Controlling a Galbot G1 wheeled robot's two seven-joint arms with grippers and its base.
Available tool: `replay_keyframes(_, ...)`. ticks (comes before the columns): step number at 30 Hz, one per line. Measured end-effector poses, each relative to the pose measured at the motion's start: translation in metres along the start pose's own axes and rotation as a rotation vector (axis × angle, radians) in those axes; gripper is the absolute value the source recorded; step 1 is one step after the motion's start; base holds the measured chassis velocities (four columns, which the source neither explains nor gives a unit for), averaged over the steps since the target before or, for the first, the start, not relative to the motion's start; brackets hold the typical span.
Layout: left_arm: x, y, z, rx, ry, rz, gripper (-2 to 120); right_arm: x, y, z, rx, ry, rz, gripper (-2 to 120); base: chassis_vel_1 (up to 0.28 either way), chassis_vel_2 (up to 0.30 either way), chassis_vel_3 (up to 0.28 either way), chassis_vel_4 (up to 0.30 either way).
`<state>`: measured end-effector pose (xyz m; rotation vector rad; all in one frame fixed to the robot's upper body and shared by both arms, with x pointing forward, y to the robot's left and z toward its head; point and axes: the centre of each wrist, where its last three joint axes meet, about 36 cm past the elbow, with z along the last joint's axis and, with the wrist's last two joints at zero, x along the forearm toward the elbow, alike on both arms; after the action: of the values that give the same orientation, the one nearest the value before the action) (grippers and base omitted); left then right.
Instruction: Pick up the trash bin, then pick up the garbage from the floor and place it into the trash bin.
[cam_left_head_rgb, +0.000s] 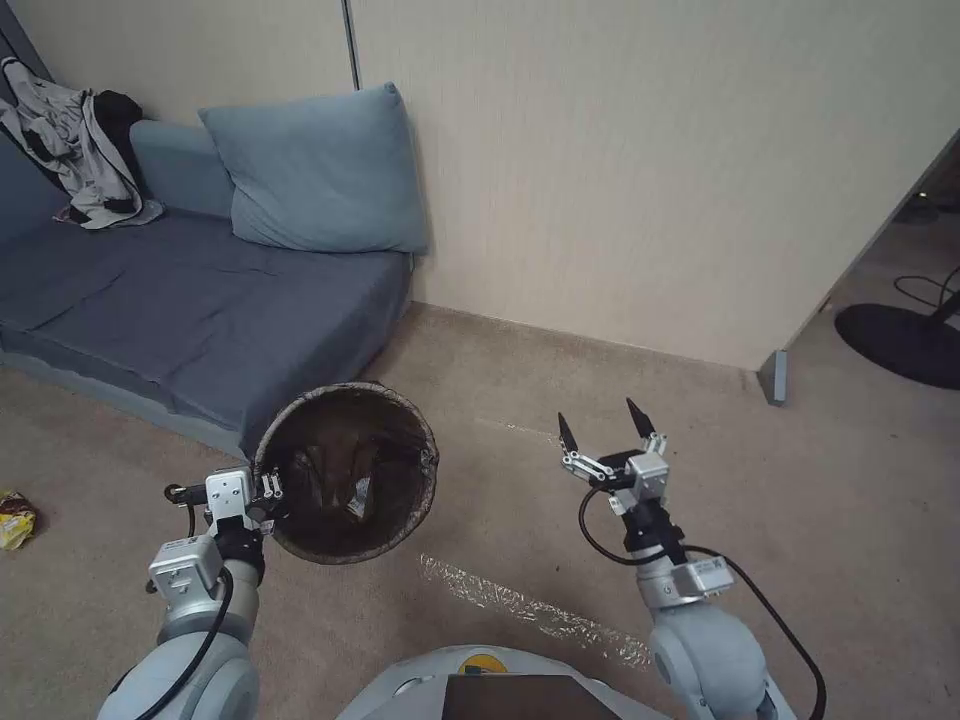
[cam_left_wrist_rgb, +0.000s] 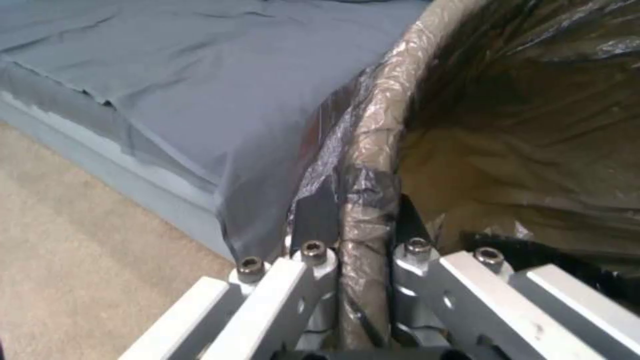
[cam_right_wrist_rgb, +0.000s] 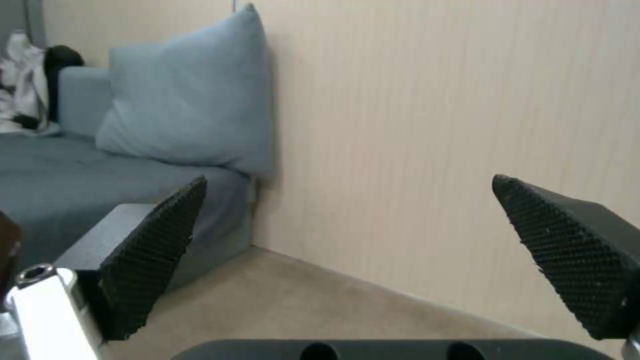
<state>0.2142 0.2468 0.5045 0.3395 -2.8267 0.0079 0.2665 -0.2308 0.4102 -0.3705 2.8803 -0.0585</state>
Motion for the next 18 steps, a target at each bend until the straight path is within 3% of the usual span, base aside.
replay_keyframes(6, 0.0, 0.0, 0.0, 0.005, 0.006, -0.001, 3, 0.025, 0.002, 0.009, 0.022, 0.018, 0.088, 100, 0.0, 0.0, 0.0, 0.0)
replay_keyframes(18, 0.002, 0.001, 0.002, 0.004, 0.034, -0.001, 3, 0.024, 0.0, 0.012, 0.011, 0.02, 0.132, 100, 0.0, 0.0, 0.0, 0.0)
